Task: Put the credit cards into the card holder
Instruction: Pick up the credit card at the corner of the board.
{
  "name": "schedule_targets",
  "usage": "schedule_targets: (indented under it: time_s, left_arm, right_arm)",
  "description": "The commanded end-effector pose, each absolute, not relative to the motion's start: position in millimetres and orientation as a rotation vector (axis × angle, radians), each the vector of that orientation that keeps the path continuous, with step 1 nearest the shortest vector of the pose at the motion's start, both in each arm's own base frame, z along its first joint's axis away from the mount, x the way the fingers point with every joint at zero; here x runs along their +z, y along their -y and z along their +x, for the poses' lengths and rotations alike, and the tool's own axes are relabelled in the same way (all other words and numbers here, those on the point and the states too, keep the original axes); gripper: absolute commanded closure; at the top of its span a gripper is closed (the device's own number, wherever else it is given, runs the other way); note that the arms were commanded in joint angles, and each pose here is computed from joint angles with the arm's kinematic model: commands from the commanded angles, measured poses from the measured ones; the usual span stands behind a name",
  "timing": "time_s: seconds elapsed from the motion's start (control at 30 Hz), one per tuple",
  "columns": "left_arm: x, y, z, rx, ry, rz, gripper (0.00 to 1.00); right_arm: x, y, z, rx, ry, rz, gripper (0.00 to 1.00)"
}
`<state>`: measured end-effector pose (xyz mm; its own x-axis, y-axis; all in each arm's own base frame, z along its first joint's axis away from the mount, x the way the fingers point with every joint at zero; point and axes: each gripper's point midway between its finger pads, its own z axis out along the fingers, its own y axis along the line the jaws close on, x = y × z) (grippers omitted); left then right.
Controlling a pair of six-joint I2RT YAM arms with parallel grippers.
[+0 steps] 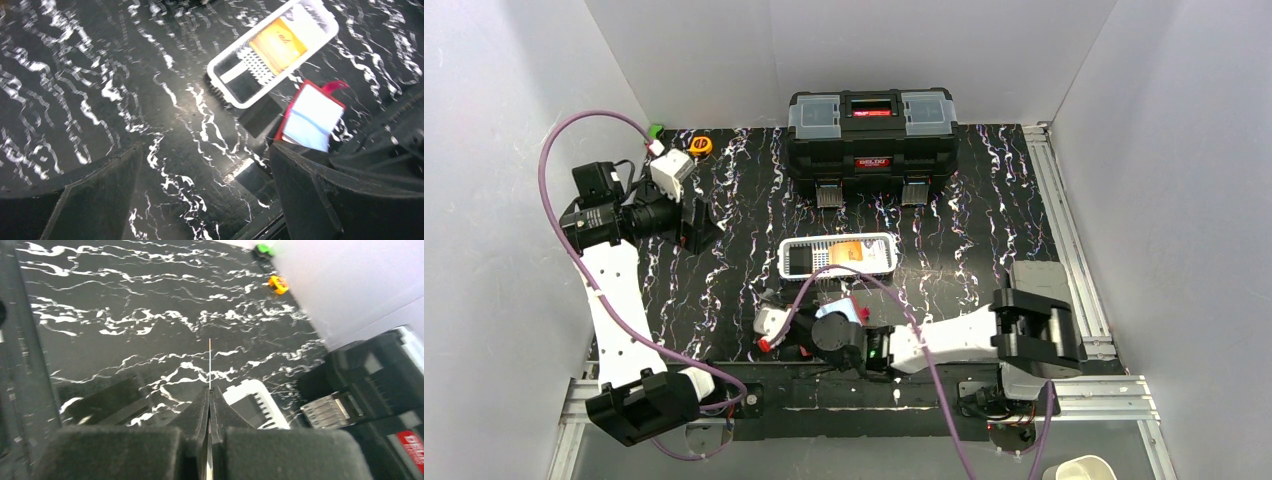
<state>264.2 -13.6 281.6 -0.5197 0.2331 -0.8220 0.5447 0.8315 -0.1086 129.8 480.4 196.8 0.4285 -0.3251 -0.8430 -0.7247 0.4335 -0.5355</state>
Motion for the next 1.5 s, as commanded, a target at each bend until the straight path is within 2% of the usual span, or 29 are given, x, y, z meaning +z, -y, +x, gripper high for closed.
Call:
schedule_targets:
  time_s: [0.0,0.13,0.3,0.43,0.57,0.63,0.8,0.93,1.03,1.17,1.27,1.37,1.4,1.43,1.47]
  left_arm:
    - [304.7,58.9,220.8,-0.650,-1.908,0.878,0.02]
    - [296.8,76.7,186.0,-0.775,-1.813,1.100,0.02]
    - [288.2,78.2,183.6,-0.774,-1.795,1.180,0.02]
    - [271.4,126.4,156.2,-0.897,-1.646,1.436,0.02]
    - [267.0,149.2,152.3,-1.085,-1.678,1.490,0.02]
    - [257.3,157.9,166.3,-1.095,-1.716,1.442,0.03]
    - [254.3,169.0,171.0,-1.121,-1.740,1.435,0.22]
    - [249.1,173.2,166.3,-1.175,-1.773,1.441,0.26]
    - [249.3,174.6,164.7,-1.183,-1.762,1.443,0.34]
    - [248.8,175.1,165.9,-1.165,-1.747,1.450,0.60]
    - [246.8,175.0,167.8,-1.152,-1.752,1.449,0.86]
    - [246.1,176.7,168.9,-1.154,-1.750,1.439,1.00]
    - [246.6,177.6,169.4,-1.157,-1.755,1.422,1.00]
    - [246.3,178.7,170.4,-1.163,-1.761,1.403,1.00]
    - [247.5,179.5,170.4,-1.160,-1.757,1.389,1.00]
  right_arm:
    - [224.3,-465.5,125.4,0.583,-1.310,-1.126,0.99]
    - [244.1,-449.7,127.3,0.782,-1.427,-1.170,0.99]
    - [258.8,-428.8,126.7,0.902,-1.486,-1.231,0.99]
    - [272.2,-410.5,117.6,1.060,-1.519,-1.356,0.99]
    - [288.6,-404.0,134.5,1.083,-1.505,-1.355,0.99]
    - [296.0,-404.1,141.1,1.072,-1.494,-1.364,0.99]
    - [303.4,-408.1,146.5,1.065,-1.475,-1.372,0.99]
    - [310.1,-412.1,147.9,1.071,-1.458,-1.378,0.99]
    - [308.6,-414.5,150.1,1.060,-1.464,-1.390,0.99]
    - [309.6,-416.8,151.5,1.058,-1.462,-1.393,0.99]
    - [312.6,-418.1,153.3,1.054,-1.455,-1.387,0.99]
    - [318.0,-419.8,153.6,1.061,-1.440,-1.379,0.99]
    - [319.5,-420.2,153.9,1.064,-1.438,-1.374,0.97]
    - [320.9,-420.6,154.6,1.064,-1.436,-1.366,0.89]
    - [321.4,-420.3,155.7,1.060,-1.436,-1.356,0.75]
